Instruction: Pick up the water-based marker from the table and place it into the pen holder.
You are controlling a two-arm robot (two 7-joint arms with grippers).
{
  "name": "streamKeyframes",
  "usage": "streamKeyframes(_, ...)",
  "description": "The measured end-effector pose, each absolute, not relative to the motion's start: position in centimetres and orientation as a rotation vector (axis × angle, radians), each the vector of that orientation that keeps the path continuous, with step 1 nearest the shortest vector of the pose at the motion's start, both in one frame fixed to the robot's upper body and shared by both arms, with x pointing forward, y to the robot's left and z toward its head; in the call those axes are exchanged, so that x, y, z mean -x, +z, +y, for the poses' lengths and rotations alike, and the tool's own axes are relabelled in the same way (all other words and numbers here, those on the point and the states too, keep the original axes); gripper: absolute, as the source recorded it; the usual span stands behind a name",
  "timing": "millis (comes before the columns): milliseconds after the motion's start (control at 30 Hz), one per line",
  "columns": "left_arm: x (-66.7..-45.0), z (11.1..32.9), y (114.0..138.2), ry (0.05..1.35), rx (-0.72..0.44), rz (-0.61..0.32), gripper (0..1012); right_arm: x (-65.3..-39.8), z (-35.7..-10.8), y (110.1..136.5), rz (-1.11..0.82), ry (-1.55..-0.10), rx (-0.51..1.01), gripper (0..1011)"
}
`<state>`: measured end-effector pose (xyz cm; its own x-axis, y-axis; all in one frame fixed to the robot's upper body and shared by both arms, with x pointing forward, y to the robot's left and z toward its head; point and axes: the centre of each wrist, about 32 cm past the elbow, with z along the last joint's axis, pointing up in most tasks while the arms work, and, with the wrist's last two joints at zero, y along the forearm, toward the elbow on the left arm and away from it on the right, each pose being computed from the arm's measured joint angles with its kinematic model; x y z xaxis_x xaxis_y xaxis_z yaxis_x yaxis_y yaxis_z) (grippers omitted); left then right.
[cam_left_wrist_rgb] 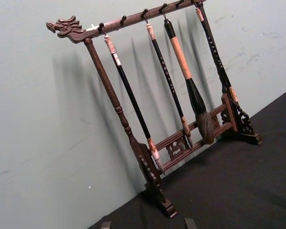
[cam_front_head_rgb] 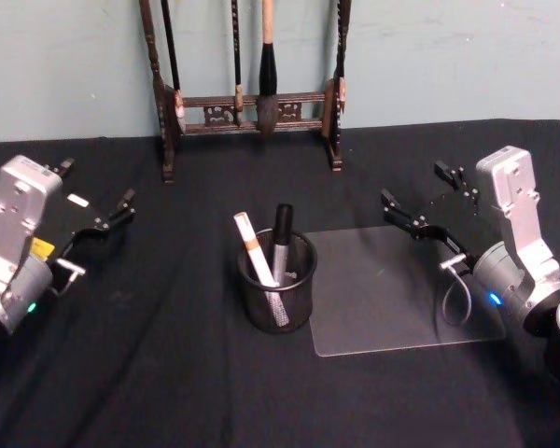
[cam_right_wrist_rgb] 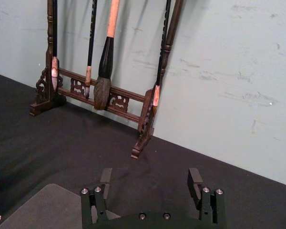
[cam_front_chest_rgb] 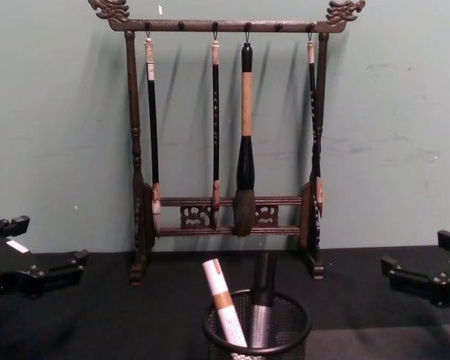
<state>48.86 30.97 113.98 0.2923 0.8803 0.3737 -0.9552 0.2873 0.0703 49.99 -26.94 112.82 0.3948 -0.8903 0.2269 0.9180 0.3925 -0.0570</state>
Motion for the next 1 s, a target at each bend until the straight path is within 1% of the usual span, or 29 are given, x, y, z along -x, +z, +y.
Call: streamKeyframes(1000, -48.86, 30.97, 113.97, 1.248, -0.304, -0.285, 1001, -49.99, -26.94, 112.82, -0.169, -1.155, 0.184, 1002)
